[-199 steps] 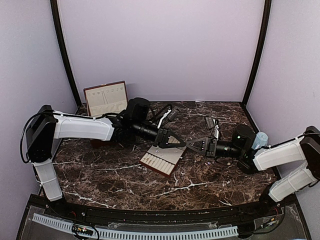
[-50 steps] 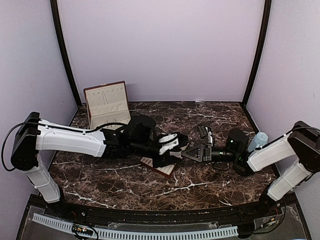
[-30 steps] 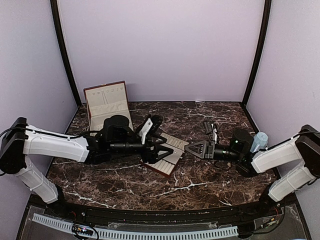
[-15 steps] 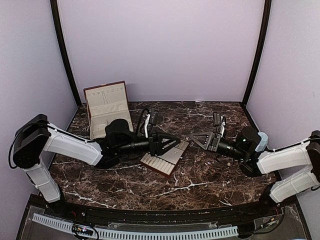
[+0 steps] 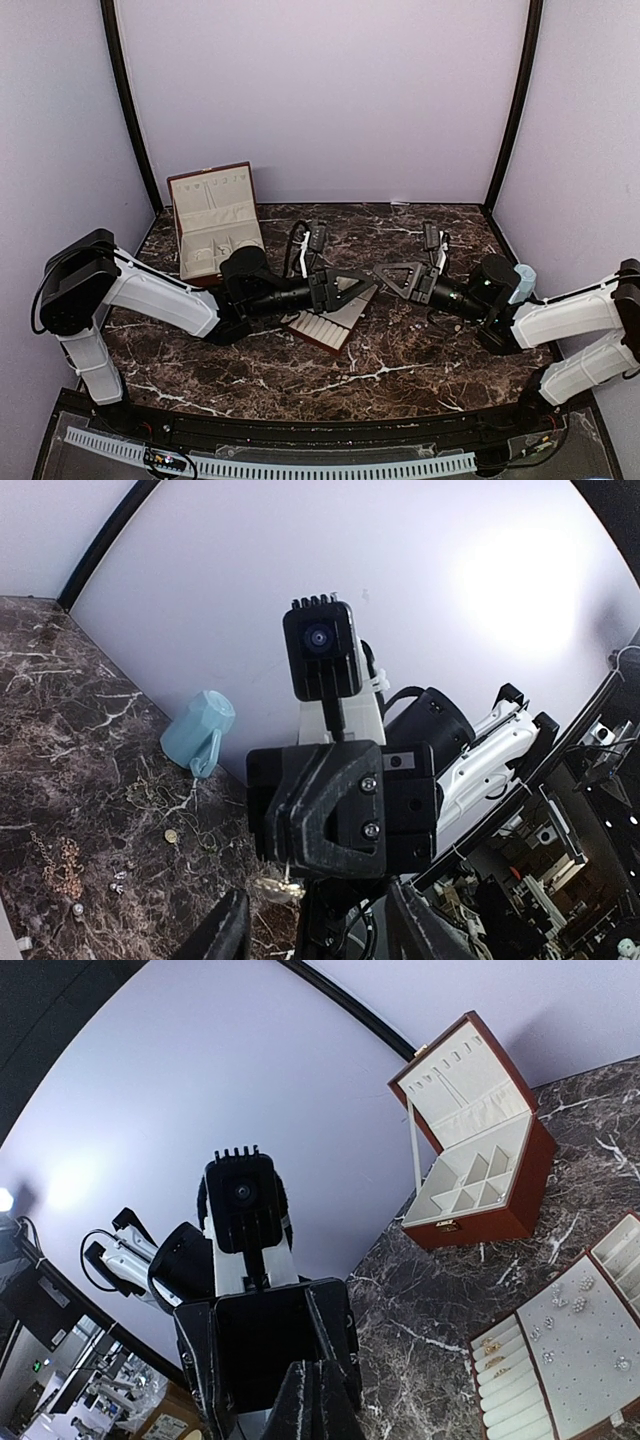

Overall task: Organize the mixed jewelry
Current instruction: Pass from the right arm to the left

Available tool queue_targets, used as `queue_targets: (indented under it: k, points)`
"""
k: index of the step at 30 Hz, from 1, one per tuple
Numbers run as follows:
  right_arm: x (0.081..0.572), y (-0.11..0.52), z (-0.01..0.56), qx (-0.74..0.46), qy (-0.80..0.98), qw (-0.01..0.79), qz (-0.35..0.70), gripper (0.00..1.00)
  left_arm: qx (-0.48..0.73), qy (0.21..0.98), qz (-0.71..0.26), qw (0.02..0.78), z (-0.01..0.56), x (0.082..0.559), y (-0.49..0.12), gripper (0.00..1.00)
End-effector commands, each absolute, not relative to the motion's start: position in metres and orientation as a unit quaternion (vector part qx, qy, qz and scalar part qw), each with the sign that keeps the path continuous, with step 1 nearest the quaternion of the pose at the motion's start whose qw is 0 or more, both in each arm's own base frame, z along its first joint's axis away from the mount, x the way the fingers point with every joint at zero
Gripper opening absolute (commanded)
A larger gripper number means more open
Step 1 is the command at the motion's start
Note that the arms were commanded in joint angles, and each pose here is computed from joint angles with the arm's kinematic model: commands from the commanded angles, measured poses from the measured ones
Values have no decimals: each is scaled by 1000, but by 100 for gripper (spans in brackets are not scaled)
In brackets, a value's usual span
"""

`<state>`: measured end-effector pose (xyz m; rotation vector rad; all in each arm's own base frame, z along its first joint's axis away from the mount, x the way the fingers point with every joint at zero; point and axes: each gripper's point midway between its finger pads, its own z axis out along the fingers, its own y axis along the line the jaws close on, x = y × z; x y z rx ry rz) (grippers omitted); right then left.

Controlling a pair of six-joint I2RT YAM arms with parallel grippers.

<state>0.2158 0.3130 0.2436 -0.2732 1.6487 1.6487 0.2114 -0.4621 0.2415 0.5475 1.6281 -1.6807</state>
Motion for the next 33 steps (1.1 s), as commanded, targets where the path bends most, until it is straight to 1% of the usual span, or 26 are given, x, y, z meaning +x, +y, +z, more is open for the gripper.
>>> queue_targets:
  k: [1, 10, 14, 22, 30, 33]
  points:
    - [213, 315, 268, -121, 614, 414, 662, 0, 192, 619, -665, 370, 260, 214, -462, 49]
    - [211, 315, 271, -123, 608, 415, 666, 0, 181, 624, -668, 363, 259, 216, -465, 49]
    - [210, 316, 270, -123, 607, 411, 669, 0, 183, 618, -672, 364, 263, 216, -467, 43]
    - [209, 317, 269, -123, 606, 408, 672, 0, 181, 608, -682, 364, 267, 215, -468, 28]
    - [209, 316, 267, -122, 607, 407, 671, 0, 179, 602, -686, 367, 269, 216, -468, 21]
    - [209, 317, 267, -123, 606, 406, 673, 0, 179, 601, -686, 369, 270, 216, -469, 21]
